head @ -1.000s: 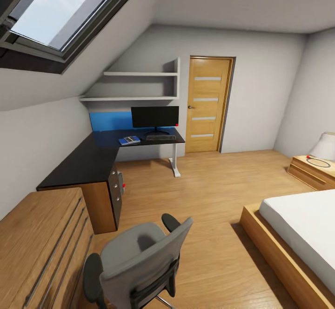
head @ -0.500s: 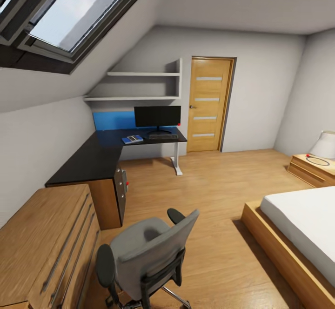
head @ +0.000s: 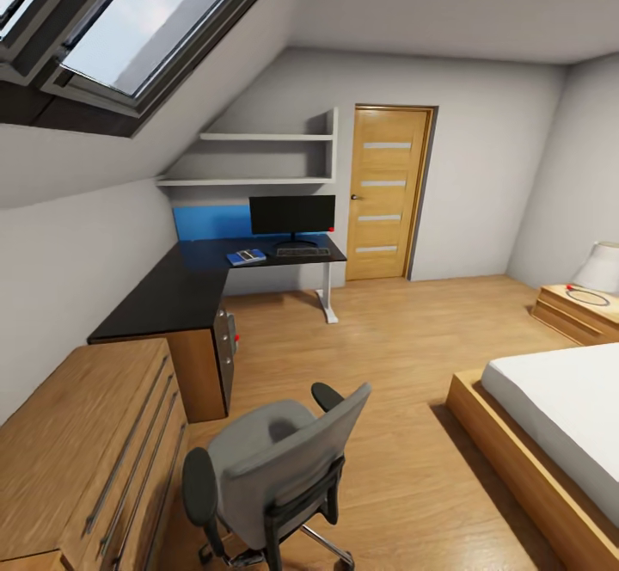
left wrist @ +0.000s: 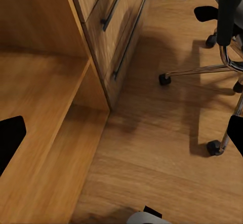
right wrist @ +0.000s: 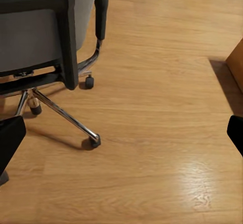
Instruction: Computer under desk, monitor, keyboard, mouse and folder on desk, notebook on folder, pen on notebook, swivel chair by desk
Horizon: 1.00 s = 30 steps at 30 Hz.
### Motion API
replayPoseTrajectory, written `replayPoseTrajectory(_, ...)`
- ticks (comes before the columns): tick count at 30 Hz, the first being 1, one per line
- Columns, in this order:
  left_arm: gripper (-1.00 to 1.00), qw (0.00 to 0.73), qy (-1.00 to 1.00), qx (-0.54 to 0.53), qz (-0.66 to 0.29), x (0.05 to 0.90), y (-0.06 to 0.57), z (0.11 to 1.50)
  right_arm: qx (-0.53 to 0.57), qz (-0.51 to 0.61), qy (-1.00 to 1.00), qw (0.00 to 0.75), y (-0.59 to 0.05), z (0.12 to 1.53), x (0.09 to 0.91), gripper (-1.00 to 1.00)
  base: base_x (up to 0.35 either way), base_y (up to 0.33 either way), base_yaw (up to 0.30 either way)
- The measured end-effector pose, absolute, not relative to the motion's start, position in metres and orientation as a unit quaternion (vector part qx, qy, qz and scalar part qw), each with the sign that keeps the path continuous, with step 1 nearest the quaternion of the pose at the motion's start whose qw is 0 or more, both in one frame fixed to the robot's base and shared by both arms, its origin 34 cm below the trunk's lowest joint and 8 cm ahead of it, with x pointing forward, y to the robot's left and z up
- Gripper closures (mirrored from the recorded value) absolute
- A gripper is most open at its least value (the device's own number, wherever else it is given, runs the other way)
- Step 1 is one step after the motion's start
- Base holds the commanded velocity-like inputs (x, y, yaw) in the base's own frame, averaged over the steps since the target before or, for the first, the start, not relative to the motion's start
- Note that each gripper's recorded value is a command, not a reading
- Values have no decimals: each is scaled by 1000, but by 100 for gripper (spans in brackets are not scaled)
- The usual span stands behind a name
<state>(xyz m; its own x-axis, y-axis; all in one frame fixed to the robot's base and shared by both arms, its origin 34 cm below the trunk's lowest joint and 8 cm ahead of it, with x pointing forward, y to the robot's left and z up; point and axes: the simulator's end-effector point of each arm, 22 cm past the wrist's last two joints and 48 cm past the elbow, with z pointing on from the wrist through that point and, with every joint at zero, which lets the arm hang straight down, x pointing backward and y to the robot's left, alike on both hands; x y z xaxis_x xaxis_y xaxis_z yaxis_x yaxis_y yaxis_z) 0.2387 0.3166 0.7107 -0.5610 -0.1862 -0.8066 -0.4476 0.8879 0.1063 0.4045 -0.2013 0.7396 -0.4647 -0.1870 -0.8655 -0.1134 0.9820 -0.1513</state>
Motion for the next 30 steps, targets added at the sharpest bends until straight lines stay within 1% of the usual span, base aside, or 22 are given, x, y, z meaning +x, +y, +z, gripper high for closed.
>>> replayPoseTrajectory(7, -100, 432, 871, -182, 151, 239, 316, 711, -88, -36, 855, 510, -201, 740, 404, -100, -1, 1, 203)
replayPoseTrajectory(25, -100, 432, 870, -181, 152, 239, 318, 711, -88, -36, 855, 510, -201, 740, 404, -100, 0, 0, 272)
replayPoseTrajectory(30, -100, 432, 871, -181, 152, 239, 317, 711, -89, -35, 855, 510, -201, 739, 405, -100, -94, 0, 121)
